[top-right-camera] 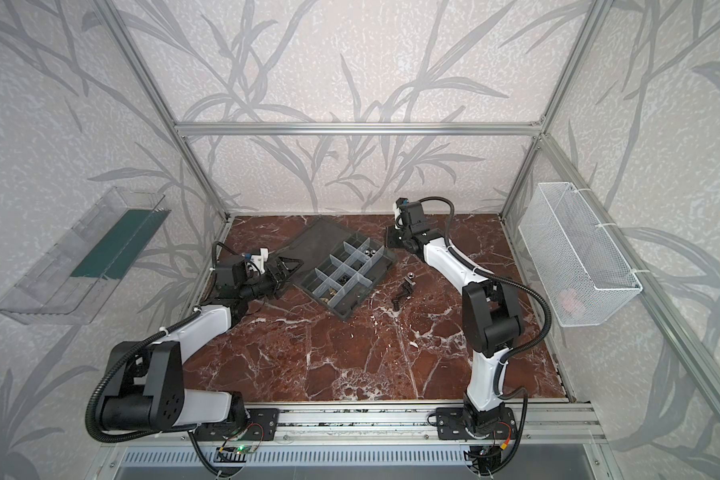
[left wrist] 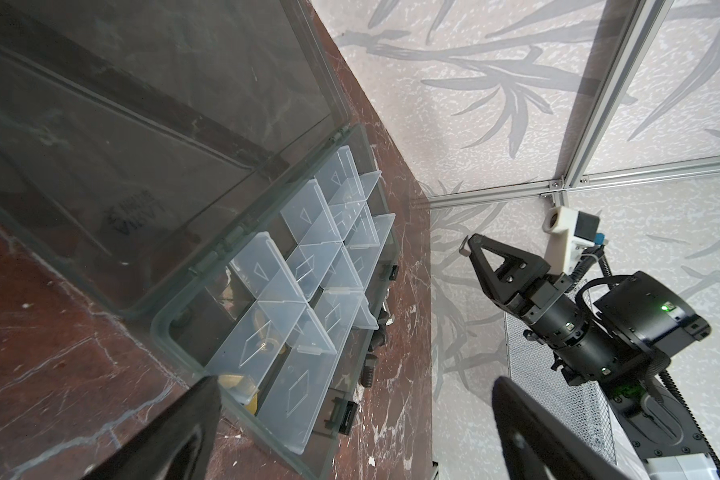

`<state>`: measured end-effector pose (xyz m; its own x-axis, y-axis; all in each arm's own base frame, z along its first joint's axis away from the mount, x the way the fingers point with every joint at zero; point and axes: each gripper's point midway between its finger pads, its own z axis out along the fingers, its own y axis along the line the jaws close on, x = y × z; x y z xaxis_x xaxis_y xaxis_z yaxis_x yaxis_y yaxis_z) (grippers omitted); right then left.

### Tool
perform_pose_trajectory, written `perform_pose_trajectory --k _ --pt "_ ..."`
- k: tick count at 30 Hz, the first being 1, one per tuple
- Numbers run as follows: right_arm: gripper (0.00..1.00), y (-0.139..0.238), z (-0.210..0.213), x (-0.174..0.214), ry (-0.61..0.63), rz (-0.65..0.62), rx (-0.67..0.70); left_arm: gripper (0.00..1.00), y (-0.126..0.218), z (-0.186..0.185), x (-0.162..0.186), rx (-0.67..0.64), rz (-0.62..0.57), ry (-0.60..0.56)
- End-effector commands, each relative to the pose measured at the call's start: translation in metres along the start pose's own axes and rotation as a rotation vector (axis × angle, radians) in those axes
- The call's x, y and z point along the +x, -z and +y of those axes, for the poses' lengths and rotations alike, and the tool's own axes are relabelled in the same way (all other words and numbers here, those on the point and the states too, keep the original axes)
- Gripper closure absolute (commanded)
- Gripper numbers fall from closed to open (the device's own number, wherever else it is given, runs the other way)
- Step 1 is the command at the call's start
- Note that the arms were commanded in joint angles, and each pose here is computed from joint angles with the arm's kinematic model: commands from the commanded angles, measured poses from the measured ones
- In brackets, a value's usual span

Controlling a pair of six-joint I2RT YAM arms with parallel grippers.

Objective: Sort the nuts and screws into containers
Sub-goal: 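Carry the silver hex nut with the right gripper over the silver-nut compartment, then open the right gripper to drop the silver hex nut in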

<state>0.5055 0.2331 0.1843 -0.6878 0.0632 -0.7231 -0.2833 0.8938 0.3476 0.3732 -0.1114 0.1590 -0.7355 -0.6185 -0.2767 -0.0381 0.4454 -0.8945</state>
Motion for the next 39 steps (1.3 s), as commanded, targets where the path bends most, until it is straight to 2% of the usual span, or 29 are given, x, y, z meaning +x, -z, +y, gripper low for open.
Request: perform_pose_trajectory --k 1,4,12,24,27,31,34,39 --pt "0.96 -0.022 0.022 -0.003 0.012 -0.003 -0.069 0.01 0.002 -0.010 0.000 0.036 -0.003 -0.011" --pt "0.96 -0.040 0.031 -0.001 -0.011 0.008 -0.092 0.00 0.004 -0.013 0.000 0.044 -0.002 -0.017" --pt "0.95 -0.075 0.024 0.019 0.002 0.086 -0.042 0.01 0.006 -0.015 0.001 0.047 -0.003 -0.025" --pt "0.91 -0.092 0.013 0.045 0.053 0.148 -0.031 0.01 0.004 -0.017 0.001 0.073 0.004 -0.020" --pt "0.85 -0.095 0.011 0.050 0.052 0.165 -0.024 0.00 0.004 -0.017 0.001 0.072 0.004 -0.019" --pt "0.69 -0.097 0.009 0.051 0.051 0.172 -0.015 0.01 0.004 -0.017 0.001 0.074 0.008 -0.022" --pt "0.61 -0.096 0.009 0.049 0.056 0.174 -0.010 0.01 0.004 -0.017 0.002 0.073 0.009 -0.021" --pt "0.54 -0.087 0.014 0.040 0.075 0.166 -0.016 0.01 0.004 -0.017 0.002 0.073 0.009 -0.023"
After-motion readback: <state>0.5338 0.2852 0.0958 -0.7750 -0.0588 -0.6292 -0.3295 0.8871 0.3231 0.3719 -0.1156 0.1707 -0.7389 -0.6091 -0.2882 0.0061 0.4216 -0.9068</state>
